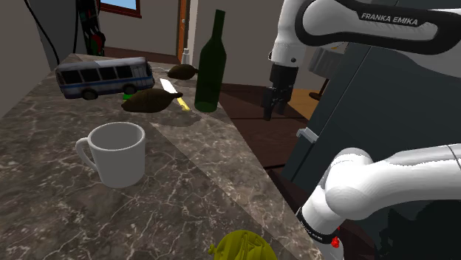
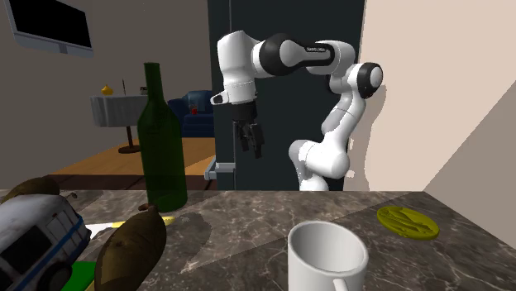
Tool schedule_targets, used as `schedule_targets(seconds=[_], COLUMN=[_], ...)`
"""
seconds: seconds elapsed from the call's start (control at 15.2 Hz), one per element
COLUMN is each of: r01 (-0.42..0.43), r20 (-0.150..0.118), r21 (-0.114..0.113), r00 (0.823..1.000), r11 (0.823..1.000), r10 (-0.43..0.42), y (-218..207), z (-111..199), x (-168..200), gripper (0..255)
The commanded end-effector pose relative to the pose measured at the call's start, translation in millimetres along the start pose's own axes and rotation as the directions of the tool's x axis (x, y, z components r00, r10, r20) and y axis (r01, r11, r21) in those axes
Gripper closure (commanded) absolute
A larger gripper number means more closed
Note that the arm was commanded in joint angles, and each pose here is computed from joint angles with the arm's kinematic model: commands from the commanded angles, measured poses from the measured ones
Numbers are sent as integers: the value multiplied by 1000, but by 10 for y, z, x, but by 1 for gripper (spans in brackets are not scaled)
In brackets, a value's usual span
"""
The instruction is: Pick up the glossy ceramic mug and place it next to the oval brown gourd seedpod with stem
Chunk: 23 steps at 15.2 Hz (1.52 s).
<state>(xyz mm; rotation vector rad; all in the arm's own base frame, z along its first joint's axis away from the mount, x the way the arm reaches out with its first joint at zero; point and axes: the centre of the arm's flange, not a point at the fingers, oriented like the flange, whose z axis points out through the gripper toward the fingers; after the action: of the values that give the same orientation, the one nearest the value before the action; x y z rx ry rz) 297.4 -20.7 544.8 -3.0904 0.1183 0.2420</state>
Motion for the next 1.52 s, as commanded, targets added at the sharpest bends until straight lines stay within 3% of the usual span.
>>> schedule_targets(seconds=[0.0,1.45], r01=[0,7], r20=[0,-63], r21=[0,18], r00=[1000,998], r11=[1000,1000], r10=[0,-6], y=[0,-2766], z=[0,-282], x=[0,639], gripper=[0,0])
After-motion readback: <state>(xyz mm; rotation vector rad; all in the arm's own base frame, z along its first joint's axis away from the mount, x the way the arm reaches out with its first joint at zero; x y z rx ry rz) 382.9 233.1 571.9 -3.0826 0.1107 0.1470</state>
